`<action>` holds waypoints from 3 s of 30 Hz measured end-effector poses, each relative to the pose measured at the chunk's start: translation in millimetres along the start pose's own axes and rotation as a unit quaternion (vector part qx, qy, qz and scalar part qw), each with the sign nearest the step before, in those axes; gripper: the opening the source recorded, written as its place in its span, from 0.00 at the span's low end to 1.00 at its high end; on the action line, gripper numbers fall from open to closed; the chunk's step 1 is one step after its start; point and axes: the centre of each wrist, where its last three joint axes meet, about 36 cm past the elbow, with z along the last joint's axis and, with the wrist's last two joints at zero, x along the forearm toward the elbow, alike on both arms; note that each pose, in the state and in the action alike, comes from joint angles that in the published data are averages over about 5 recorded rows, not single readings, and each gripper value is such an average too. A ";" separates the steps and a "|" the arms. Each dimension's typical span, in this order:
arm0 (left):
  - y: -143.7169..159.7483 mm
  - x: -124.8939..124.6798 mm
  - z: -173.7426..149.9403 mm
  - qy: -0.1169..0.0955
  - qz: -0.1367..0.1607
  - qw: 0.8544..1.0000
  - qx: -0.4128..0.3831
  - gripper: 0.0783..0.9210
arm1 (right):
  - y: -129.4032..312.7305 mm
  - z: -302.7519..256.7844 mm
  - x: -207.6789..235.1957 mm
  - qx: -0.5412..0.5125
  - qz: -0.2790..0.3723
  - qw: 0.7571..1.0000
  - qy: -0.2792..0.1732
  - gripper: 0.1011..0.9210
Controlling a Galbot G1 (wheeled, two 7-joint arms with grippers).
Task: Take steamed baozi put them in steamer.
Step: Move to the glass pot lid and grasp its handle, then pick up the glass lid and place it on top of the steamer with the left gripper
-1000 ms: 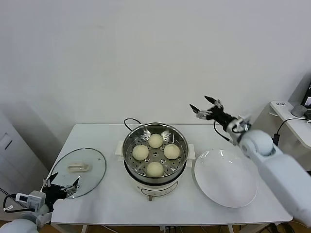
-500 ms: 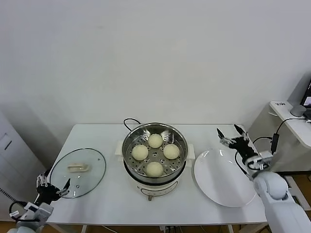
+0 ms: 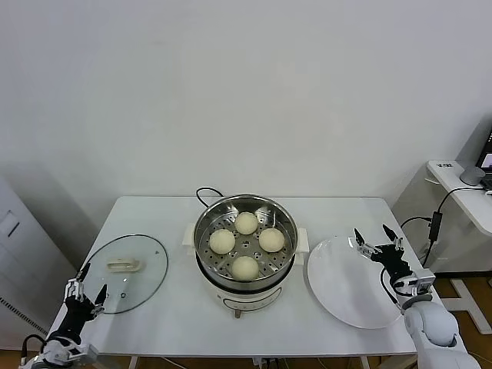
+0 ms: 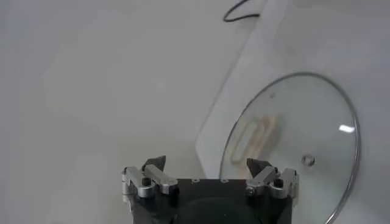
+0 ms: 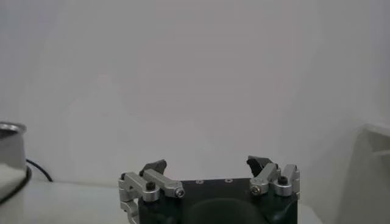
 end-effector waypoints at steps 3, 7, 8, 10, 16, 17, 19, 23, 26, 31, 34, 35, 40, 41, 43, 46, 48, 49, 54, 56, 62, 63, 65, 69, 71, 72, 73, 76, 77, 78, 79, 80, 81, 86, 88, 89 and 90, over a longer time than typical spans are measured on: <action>-8.6 -5.1 1.7 -0.012 -0.012 0.999 -0.042 0.88 | 1.4 6.8 3.4 -0.002 0.002 1.000 0.005 0.88; -15.6 -13.7 3.7 -0.026 -0.027 0.995 -0.089 0.88 | 0.4 13.1 7.5 -0.001 0.006 1.000 0.011 0.88; -16.7 -16.0 4.2 -0.029 -0.030 0.994 -0.099 0.88 | 0.1 14.5 8.3 -0.001 0.006 1.000 0.012 0.88; -19.0 -20.6 5.2 -0.035 -0.035 0.992 -0.118 0.88 | -0.4 17.1 9.8 -0.001 0.008 1.000 0.014 0.88; -24.4 -35.7 8.2 -0.045 -0.043 0.986 -0.156 0.88 | 0.6 23.6 12.5 -0.002 0.008 1.000 0.019 0.88; -25.4 -38.1 8.8 -0.046 -0.044 0.985 -0.160 0.88 | 0.9 24.5 12.8 -0.001 0.007 1.000 0.019 0.88; -27.4 -43.0 10.3 -0.048 -0.045 0.984 -0.167 0.88 | 1.3 26.5 13.5 0.000 0.007 1.000 0.021 0.88; -31.2 -52.7 13.6 -0.050 -0.046 0.982 -0.177 0.88 | 2.4 30.4 14.5 0.002 0.007 1.000 0.025 0.88; -34.0 -59.7 16.4 -0.051 -0.044 0.981 -0.182 0.88 | 3.2 31.8 14.6 0.003 0.006 1.000 0.027 0.88; -37.2 -70.5 20.8 -0.050 -0.042 0.980 -0.187 0.88 | 3.8 32.5 13.5 0.007 0.005 1.000 0.028 0.88; -38.3 -76.7 23.1 -0.048 -0.041 0.980 -0.189 0.88 | 3.8 33.2 13.2 0.008 0.005 1.000 0.030 0.88; -38.6 -78.8 23.8 -0.048 -0.041 0.980 -0.189 0.88 | 3.7 33.5 13.2 0.009 0.005 0.999 0.031 0.88; -38.5 -89.6 26.1 -0.046 -0.041 0.980 -0.191 0.88 | 2.9 36.0 13.4 0.011 0.005 0.999 0.034 0.88; -38.2 -91.8 26.2 -0.046 -0.041 0.980 -0.191 0.88 | 2.6 36.4 13.4 0.011 0.005 0.999 0.035 0.88; -37.8 -96.1 26.1 -0.045 -0.042 0.980 -0.191 0.88 | 1.8 37.2 13.3 0.011 0.005 0.999 0.035 0.88; -37.5 -102.0 25.3 -0.044 -0.044 0.980 -0.189 0.88 | 0.5 38.0 13.1 0.012 0.006 0.999 0.036 0.88; -37.5 -104.9 24.7 -0.044 -0.044 0.980 -0.187 0.88 | -0.1 38.5 12.7 0.012 0.006 0.999 0.037 0.88; -37.6 -105.9 24.4 -0.045 -0.044 0.981 -0.186 0.88 | -0.4 38.7 12.5 0.013 0.007 0.999 0.037 0.88; -36.4 -108.0 24.2 -0.047 -0.041 0.981 -0.181 0.75 | -1.4 38.8 9.9 0.016 0.007 0.999 0.038 0.88; -35.7 -108.1 24.8 -0.048 -0.040 0.982 -0.179 0.68 | -1.3 38.9 8.6 0.017 0.007 0.999 0.038 0.88; -32.8 -107.2 25.0 -0.054 -0.039 0.983 -0.170 0.47 | 1.9 39.6 5.4 0.021 0.004 0.999 0.040 0.88; -31.9 -107.2 25.1 -0.055 -0.039 0.983 -0.169 0.44 | 2.2 39.7 5.1 0.021 0.003 0.999 0.040 0.88; -29.5 -107.2 25.7 -0.055 -0.040 0.984 -0.167 0.37 | 2.5 40.0 4.7 0.022 0.003 0.999 0.040 0.88; -21.8 -107.1 27.6 -0.054 -0.044 0.985 -0.161 0.24 | 2.0 39.5 4.1 0.023 0.003 0.999 0.040 0.88; -16.5 -106.9 28.0 -0.053 -0.047 0.985 -0.157 0.16 | 1.2 38.7 3.6 0.024 0.003 0.999 0.040 0.88; -13.3 -106.8 28.0 -0.053 -0.048 0.985 -0.155 0.13 | 0.9 38.0 3.2 0.025 0.003 0.999 0.039 0.88; -9.5 -106.7 27.9 -0.052 -0.051 0.986 -0.153 0.10 | 0.5 37.3 2.9 0.025 0.003 0.999 0.039 0.88; 4.8 -106.5 26.8 -0.050 -0.058 0.986 -0.146 0.04 | 0.1 34.7 1.5 0.027 0.002 0.999 0.037 0.88; 10.2 -106.3 26.0 -0.049 -0.061 0.986 -0.144 0.03 | 0.1 33.7 1.0 0.027 0.001 0.999 0.037 0.88; 15.9 -106.1 24.9 -0.048 -0.063 0.987 -0.142 0.03 | 0.2 32.8 0.5 0.028 0.000 0.999 0.036 0.88; 21.9 -105.7 23.6 -0.047 -0.066 0.987 -0.139 0.03 | 0.4 31.9 0.1 0.028 0.000 0.999 0.035 0.88; 28.0 -105.4 22.0 -0.046 -0.068 0.987 -0.137 0.03 | 0.6 31.0 -0.1 0.028 -0.001 0.999 0.035 0.88; 34.6 -105.1 20.1 -0.044 -0.071 0.987 -0.134 0.03 | 0.9 30.3 -0.3 0.028 -0.001 0.999 0.034 0.88; 69.8 -104.6 4.2 -0.041 -0.086 0.988 -0.121 0.03 | 1.0 27.5 0.6 0.028 -0.003 0.999 0.031 0.88; 82.9 -103.9 -4.0 -0.041 -0.091 0.988 -0.117 0.03 | 0.6 26.4 1.3 0.028 -0.003 0.999 0.030 0.88; 88.9 -103.2 -8.6 -0.042 -0.093 0.988 -0.116 0.03 | 0.4 25.8 1.7 0.027 -0.003 0.999 0.029 0.88; 94.7 -102.4 -13.5 -0.043 -0.095 0.988 -0.115 0.03 | 0.0 25.2 2.2 0.027 -0.003 0.999 0.028 0.88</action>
